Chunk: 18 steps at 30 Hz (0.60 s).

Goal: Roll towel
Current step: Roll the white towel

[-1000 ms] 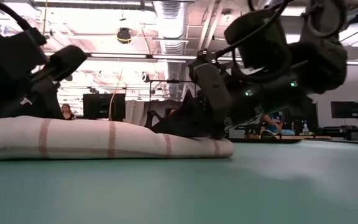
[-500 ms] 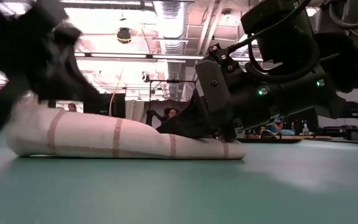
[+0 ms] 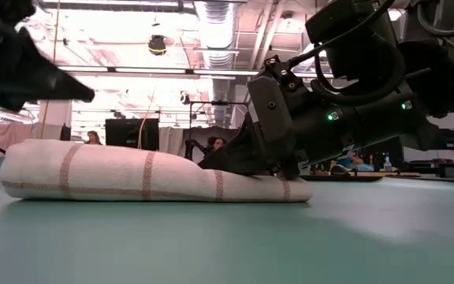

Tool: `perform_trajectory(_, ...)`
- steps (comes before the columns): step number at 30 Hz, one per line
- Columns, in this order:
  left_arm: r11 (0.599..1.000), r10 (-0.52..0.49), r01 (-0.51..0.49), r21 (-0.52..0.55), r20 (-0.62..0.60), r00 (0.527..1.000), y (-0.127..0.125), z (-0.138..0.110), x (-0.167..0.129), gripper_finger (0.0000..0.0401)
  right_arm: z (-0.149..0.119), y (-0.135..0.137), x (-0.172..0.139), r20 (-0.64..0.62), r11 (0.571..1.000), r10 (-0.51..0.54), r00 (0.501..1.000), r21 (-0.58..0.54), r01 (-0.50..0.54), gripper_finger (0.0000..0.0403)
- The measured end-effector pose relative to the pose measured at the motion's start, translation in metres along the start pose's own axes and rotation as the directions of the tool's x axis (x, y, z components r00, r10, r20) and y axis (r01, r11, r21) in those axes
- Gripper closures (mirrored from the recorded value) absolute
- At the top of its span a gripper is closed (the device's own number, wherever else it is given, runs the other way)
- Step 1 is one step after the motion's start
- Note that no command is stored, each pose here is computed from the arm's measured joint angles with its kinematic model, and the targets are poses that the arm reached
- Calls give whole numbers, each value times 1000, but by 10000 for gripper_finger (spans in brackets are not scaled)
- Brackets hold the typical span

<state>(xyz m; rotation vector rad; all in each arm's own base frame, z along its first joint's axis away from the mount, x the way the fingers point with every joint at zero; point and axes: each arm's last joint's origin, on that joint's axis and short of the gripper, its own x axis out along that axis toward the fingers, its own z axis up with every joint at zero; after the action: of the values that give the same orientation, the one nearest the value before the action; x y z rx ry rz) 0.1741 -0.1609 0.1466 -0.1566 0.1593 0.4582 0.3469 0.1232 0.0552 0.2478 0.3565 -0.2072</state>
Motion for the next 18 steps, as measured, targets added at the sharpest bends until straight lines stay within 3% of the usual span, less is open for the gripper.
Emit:
perform_trajectory(5, 997, 17, -14, -74, 34, 999, -21, -31, 9, 401, 1, 0, 0, 11, 1000, -9, 1000, 3, 9, 291)
perform_trajectory(10, 999, 10, -11, 38, 37, 999, -54, -50, 21, 401, 1, 0, 0, 16, 1000, -10, 1000, 3, 10, 291)
perform_trajectory(18, 996, 83, -82, 20, -99, 992, -34, -77, 41, 401, 0, 2, -1, 18, 1000, -8, 1000, 8, 8, 291)
